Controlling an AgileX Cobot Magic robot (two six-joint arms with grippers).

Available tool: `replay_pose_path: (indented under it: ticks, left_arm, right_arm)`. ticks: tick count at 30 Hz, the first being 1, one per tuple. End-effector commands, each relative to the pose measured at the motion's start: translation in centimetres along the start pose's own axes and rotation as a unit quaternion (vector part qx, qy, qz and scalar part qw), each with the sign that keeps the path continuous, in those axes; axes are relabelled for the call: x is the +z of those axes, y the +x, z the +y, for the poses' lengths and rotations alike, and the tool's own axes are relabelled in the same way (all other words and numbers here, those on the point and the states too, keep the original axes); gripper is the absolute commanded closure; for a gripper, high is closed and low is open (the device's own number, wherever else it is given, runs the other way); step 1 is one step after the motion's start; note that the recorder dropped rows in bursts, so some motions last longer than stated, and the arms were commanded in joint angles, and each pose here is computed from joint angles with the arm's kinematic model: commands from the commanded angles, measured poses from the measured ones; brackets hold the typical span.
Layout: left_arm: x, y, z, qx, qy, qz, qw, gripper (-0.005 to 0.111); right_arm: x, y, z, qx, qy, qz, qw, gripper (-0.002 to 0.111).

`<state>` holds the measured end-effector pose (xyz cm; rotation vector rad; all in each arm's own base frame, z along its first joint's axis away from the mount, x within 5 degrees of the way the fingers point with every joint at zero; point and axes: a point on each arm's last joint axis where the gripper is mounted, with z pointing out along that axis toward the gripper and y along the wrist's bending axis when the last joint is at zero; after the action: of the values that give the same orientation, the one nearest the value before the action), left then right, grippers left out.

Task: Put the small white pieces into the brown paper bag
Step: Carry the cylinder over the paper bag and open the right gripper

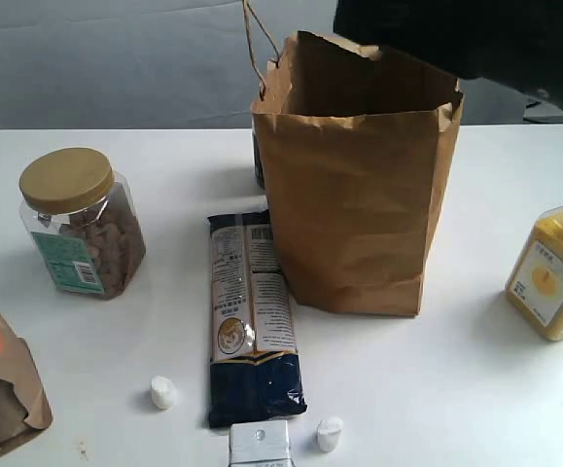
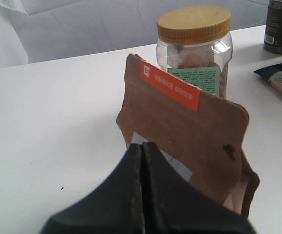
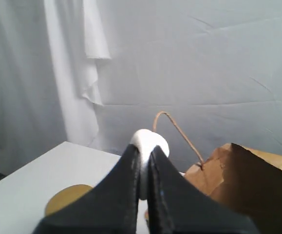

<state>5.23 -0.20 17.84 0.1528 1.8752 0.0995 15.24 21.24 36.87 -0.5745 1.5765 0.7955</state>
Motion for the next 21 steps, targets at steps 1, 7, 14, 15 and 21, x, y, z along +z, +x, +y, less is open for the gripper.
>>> replay_pose_path:
  ticks: [1,7,14,15,21]
  left_arm:
    - [0.0,0.0,0.0,-0.005,0.002,-0.004,1.0,0.107]
    - [0.0,0.0,0.0,-0.005,0.002,-0.004,1.0,0.107]
    - [0.0,0.0,0.0,-0.005,0.002,-0.004,1.0,0.107]
    - [0.0,0.0,0.0,-0.005,0.002,-0.004,1.0,0.107]
    - [0.0,0.0,0.0,-0.005,0.002,-0.004,1.0,0.107]
  right_arm:
    - [4.5,1.1,-2.7,0.031,0.033,0.073,0.996,0.108]
    - [9.3,3.3,-4.5,0.061,0.007,0.189,0.98,0.09]
    - [9.7,3.3,-4.7,0.072,0.019,0.177,0.981,0.069]
    - [9.7,3.3,-4.7,0.07,0.019,0.177,0.982,0.069]
    - [9.7,3.3,-4.7,0.066,0.018,0.179,0.981,0.064]
